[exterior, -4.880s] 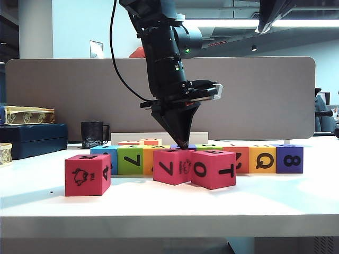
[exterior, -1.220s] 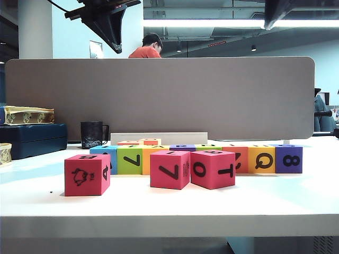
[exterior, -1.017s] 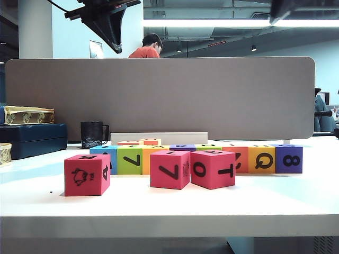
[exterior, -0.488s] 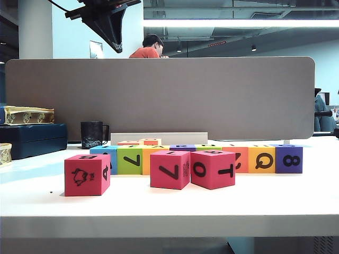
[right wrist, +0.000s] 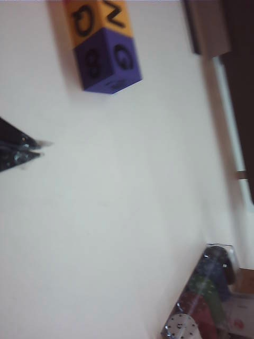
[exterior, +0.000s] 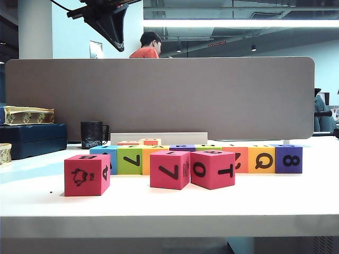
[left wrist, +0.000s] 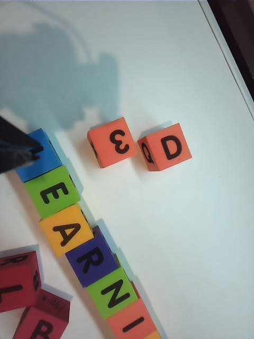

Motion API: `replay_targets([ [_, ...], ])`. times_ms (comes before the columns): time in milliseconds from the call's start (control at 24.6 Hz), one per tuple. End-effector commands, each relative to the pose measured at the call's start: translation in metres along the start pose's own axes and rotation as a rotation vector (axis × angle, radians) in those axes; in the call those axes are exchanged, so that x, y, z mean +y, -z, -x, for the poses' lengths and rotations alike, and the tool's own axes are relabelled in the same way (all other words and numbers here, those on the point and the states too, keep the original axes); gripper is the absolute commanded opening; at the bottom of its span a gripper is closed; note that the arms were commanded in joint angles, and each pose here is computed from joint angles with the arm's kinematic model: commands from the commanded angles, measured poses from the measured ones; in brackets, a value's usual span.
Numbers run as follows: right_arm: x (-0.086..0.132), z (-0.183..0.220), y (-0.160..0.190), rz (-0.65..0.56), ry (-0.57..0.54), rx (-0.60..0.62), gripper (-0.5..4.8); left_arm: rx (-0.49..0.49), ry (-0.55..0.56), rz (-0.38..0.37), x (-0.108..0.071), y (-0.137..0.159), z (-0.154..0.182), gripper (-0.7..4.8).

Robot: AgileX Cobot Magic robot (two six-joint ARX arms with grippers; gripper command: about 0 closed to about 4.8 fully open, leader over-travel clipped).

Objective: Select the appropriate blocks from the scattered letter blocks on the table and arrange them in a row to spell out "LEARNING".

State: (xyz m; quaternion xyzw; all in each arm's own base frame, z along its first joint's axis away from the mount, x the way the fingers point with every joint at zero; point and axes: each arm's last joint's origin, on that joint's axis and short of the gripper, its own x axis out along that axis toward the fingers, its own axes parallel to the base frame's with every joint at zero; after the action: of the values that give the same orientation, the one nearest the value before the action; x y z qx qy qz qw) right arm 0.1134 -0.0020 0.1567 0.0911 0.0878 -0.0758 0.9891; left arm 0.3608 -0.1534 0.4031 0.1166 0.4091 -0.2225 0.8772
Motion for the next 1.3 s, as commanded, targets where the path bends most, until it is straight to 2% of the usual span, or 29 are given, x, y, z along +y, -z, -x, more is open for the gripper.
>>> replay_targets([
  [41, -0.002, 0.003, 0.001, -0.056, -0.009, -0.077, -0.01, -0.016, 0.003, 0.0, -0.001, -0.001, 0.004, -0.05],
  [244, -0.003, 0.008, 0.005, -0.007, -0.001, -0.053, -0.01, -0.016, 0.003, 0.0, -0.001, -0.001, 0.004, -0.05],
  [407, -0.006, 0.011, 0.016, 0.085, 0.017, 0.046, -0.01, -0.016, 0.003, 0.0, -0.001, -0.001, 0.004, -0.05],
  [529, -0.005, 0.013, 0.015, 0.126, -0.018, 0.022, -0.01, -0.019, 0.003, 0.0, -0.001, -0.001, 0.004, -0.05],
  [651, -0.005, 0.015, 0.012, 0.126, -0.022, -0.02, -0.01, -0.02, 0.003, 0.0, 0.0, -0.001, 0.004, -0.05],
  [1301, -0.004, 0.015, 0.012, 0.122, -0.059, -0.012, -0.01, -0.028, 0.002, 0.0, -0.001, -0.002, 0.004, -0.05],
])
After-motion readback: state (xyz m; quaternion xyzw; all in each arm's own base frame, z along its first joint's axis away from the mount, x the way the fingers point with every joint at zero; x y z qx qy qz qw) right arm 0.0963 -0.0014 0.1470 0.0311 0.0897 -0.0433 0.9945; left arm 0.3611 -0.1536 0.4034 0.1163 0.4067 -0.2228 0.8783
